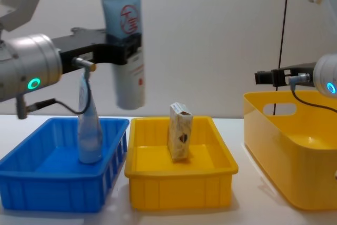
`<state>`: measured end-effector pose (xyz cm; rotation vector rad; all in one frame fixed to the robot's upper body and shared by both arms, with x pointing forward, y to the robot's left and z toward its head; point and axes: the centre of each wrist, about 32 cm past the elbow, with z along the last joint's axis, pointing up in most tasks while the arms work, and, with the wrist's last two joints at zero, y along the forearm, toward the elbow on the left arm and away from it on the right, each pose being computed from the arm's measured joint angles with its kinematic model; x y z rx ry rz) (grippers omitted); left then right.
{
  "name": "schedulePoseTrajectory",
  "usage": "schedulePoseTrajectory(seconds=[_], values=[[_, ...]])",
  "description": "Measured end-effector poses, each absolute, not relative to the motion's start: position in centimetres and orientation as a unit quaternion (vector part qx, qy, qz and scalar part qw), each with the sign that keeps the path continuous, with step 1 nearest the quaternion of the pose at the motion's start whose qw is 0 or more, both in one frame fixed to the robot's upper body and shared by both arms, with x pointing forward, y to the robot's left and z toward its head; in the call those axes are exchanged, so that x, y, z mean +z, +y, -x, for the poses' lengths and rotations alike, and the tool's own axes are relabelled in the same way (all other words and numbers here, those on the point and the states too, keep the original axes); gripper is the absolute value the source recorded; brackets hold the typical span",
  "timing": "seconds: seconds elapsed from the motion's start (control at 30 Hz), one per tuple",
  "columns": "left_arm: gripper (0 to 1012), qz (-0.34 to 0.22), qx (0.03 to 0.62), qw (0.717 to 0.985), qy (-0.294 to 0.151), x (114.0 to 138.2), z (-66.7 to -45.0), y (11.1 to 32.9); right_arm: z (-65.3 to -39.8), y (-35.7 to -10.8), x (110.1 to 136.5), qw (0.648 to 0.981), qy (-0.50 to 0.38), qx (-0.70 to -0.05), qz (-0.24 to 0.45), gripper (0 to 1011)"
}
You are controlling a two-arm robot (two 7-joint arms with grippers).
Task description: Bimanual collaborative sorting of washing and personal care products
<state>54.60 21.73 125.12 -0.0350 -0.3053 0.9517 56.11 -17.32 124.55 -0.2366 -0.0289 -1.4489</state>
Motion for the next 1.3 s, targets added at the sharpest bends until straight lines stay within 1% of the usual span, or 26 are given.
schedulePoseTrajectory(seconds=[0.17,0.37,0.8,1.03,1.3], values=[[246,0.028,0.422,0.892,-0.158,125.5,-55.1,21.0,-56.1,-17.3,124.6,0.742,-0.013,-0.661,0.108,1004],[246,0.041,0.391,0.904,-0.167,125.8,-55.5,20.4,-56.1,-17.3,124.6,0.742,-0.013,-0.661,0.108,1004],[246,0.054,0.360,0.915,-0.176,126.1,-55.9,19.8,-56.0,-17.4,124.5,0.745,-0.013,-0.658,0.108,1004],[246,0.057,0.352,0.917,-0.178,126.2,-56.0,19.7,-55.7,-17.7,124.6,0.758,-0.014,-0.644,0.106,1004],[246,0.059,0.347,0.919,-0.180,126.3,-56.1,19.6,-55.0,-18.3,124.8,0.785,-0.015,-0.610,0.107,1004]])
